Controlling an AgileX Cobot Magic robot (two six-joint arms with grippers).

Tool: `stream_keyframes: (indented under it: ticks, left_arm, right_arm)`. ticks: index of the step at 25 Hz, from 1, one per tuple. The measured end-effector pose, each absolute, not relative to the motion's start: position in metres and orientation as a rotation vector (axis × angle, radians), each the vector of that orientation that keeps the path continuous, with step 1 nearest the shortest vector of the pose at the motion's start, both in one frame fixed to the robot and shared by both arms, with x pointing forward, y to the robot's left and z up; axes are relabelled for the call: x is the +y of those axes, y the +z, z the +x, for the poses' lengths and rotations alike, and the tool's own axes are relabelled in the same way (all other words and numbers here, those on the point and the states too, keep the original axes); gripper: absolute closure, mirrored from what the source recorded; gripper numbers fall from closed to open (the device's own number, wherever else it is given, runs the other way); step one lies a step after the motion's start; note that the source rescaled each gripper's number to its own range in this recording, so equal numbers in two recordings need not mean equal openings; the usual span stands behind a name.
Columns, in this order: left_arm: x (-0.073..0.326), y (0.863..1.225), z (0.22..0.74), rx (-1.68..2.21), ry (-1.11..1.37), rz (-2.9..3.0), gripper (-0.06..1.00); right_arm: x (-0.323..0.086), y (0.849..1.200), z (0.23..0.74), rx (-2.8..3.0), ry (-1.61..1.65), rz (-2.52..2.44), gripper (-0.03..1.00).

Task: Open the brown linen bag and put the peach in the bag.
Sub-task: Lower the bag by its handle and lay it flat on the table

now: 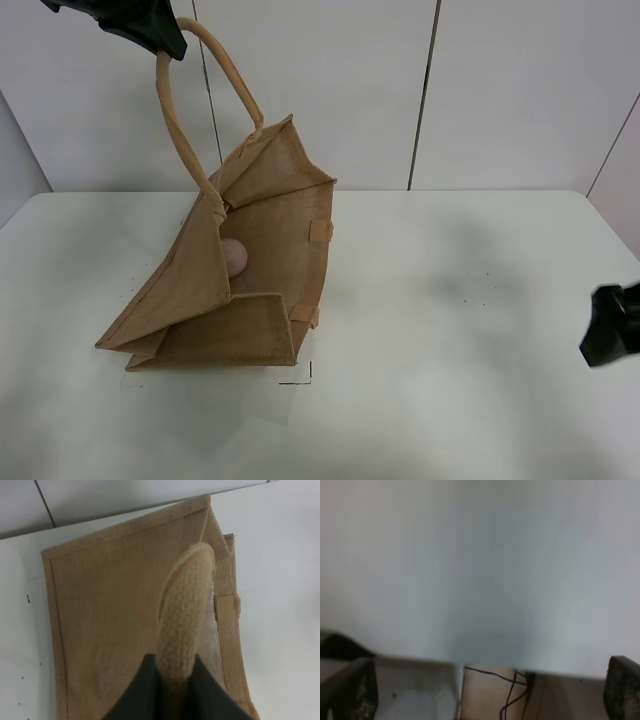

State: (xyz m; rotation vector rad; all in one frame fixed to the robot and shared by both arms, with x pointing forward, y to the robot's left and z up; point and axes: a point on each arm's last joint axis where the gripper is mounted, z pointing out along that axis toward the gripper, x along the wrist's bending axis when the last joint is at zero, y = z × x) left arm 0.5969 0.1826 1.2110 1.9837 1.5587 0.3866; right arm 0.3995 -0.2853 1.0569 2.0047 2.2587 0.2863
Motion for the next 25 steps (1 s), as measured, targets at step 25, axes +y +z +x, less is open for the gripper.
stream_keyframes:
  ticks: [25]
  left_arm:
    - [0.181, 1.206, 0.597, 1.554, 0.365, 2.002, 0.94]
  right_arm:
    - [-0.294, 1.053, 0.235, 1.638, 1.013, 1.439, -0.03]
